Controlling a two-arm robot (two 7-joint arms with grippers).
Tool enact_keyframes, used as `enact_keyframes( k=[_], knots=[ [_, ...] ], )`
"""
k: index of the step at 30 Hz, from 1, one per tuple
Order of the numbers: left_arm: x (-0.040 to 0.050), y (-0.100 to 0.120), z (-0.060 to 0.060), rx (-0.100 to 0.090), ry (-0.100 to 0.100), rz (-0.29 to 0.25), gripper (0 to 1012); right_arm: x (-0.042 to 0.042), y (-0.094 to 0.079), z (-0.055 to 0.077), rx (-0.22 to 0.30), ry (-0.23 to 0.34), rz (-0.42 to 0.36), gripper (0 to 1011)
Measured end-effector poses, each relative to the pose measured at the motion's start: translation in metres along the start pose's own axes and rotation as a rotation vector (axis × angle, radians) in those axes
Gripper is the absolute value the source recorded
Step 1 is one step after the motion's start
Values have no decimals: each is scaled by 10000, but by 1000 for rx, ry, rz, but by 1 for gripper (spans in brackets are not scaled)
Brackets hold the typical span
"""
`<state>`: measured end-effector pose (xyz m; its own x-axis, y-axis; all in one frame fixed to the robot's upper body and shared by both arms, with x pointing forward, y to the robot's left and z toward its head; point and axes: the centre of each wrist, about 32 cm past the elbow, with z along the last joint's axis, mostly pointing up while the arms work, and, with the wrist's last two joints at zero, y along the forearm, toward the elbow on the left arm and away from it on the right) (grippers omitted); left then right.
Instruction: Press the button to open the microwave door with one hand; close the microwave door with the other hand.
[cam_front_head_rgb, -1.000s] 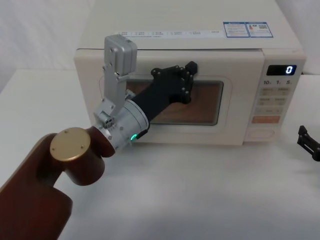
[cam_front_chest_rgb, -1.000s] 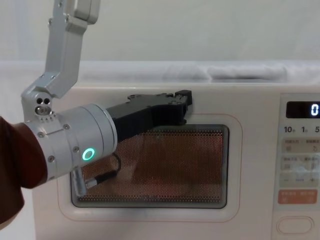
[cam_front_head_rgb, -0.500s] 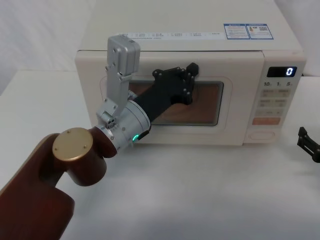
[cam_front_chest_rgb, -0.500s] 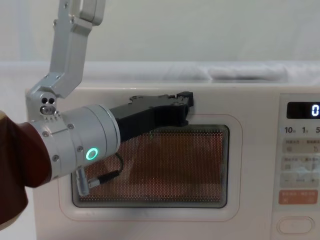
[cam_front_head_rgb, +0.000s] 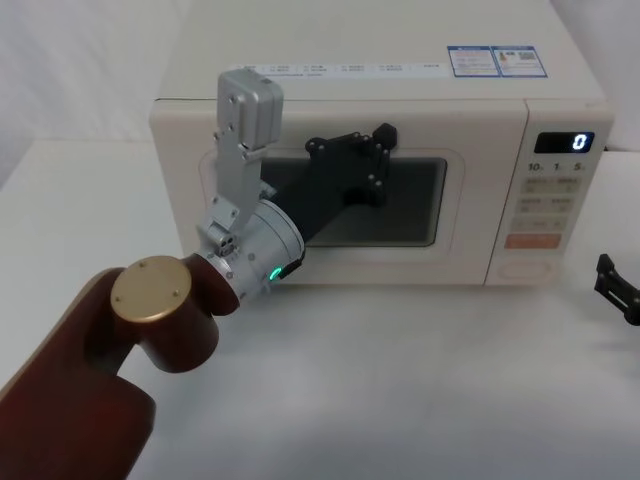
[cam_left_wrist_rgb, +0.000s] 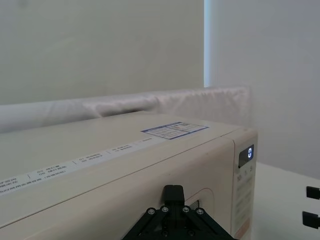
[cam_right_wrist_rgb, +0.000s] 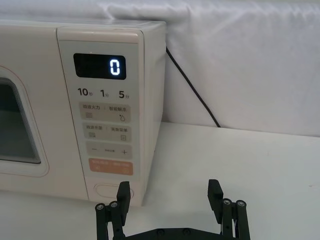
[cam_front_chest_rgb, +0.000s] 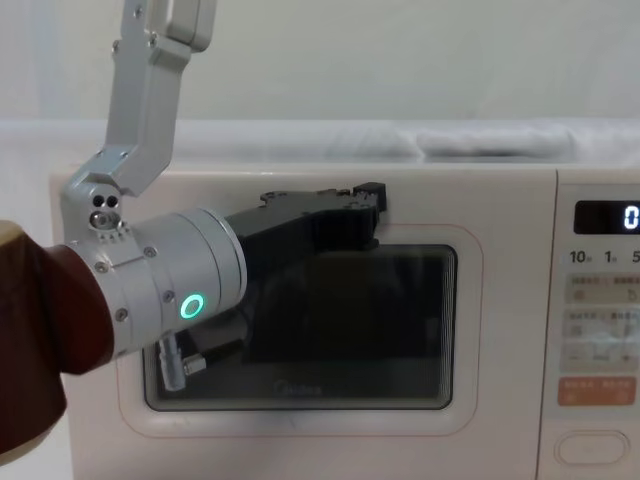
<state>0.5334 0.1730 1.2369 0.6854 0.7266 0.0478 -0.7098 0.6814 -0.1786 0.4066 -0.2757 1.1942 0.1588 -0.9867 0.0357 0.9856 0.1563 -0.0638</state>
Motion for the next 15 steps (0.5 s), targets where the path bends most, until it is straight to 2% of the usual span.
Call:
enact_keyframes(
  k=[2,3,8,15],
  knots=[
    [0,3,3,-5,12,-23,0,0,0,0,0,0,0,1002],
    [-7,6,6,-12,25,-64,0,0,0,0,0,0,0,1002],
    [-33,9,19,-29,45,-174,0,0,0,0,0,0,0,1002],
    [-71,21,22,-30,50,-222,0,0,0,0,0,0,0,1002]
  ],
)
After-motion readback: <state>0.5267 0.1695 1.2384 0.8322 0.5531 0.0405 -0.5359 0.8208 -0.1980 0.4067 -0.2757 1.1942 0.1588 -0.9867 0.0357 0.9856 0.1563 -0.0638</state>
